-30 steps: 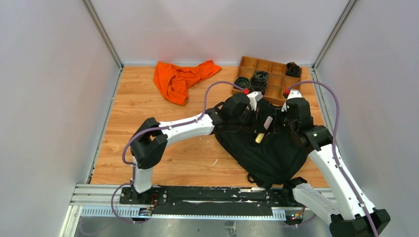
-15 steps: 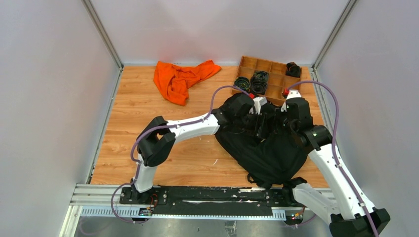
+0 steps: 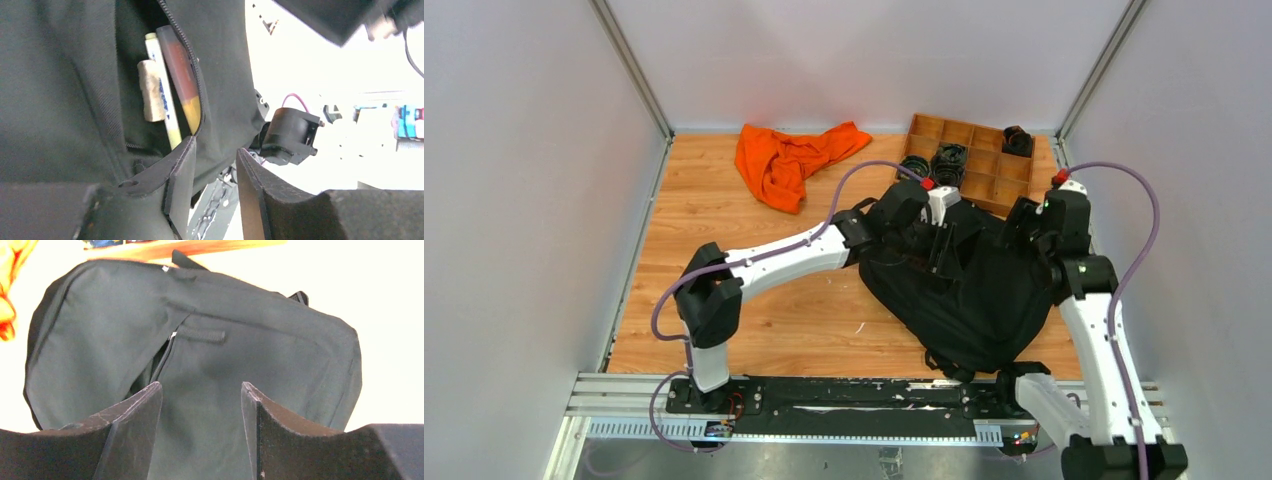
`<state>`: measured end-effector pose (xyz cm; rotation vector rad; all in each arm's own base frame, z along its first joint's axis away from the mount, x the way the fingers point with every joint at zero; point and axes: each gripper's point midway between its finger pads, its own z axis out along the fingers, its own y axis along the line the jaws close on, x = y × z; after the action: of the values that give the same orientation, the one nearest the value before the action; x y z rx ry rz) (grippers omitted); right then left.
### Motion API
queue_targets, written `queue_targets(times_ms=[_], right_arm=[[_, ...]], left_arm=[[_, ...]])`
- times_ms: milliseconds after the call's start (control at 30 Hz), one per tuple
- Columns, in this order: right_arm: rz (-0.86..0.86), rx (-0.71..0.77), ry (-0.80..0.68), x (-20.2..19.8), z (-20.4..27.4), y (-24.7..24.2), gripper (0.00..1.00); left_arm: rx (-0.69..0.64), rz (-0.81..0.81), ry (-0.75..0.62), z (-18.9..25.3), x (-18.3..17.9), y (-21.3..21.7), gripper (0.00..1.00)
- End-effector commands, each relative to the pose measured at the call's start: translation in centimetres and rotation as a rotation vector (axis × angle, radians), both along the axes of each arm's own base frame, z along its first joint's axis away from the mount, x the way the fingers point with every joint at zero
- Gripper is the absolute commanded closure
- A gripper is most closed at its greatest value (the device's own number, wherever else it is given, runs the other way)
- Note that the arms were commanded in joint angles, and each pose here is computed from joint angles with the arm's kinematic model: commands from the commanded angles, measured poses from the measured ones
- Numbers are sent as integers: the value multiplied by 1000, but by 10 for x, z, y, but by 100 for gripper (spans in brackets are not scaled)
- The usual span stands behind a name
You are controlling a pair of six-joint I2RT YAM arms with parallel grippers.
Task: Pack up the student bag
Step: Place the stationery in the student bag.
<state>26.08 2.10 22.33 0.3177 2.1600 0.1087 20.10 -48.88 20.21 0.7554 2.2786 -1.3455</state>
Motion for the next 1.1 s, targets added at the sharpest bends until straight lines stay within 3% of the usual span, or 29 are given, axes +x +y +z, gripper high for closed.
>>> queue_targets(times_ms=[0,167,367,500,767,933,1067], right_arm=[[-69,203,34,26,-3,-6,42],[-39,274,87,35,-25,4,61],[52,492,213,31,-79,45,75],[6,447,310,27,-103,34,81],[-132,229,70,42,-36,-15,71],[-113,204,124,45,-45,-20,65],[79,199,187,55,-56,-3,56]], left_arm=[[60,94,-93,19,20,28,60],[88,135,-143,30,29,43,60],[126,110,-175,38,37,50,58],[150,73,-198,40,42,43,58],[135,37,-218,49,42,39,56],[164,13,-210,43,41,40,56],[167,11,-210,41,39,42,56]])
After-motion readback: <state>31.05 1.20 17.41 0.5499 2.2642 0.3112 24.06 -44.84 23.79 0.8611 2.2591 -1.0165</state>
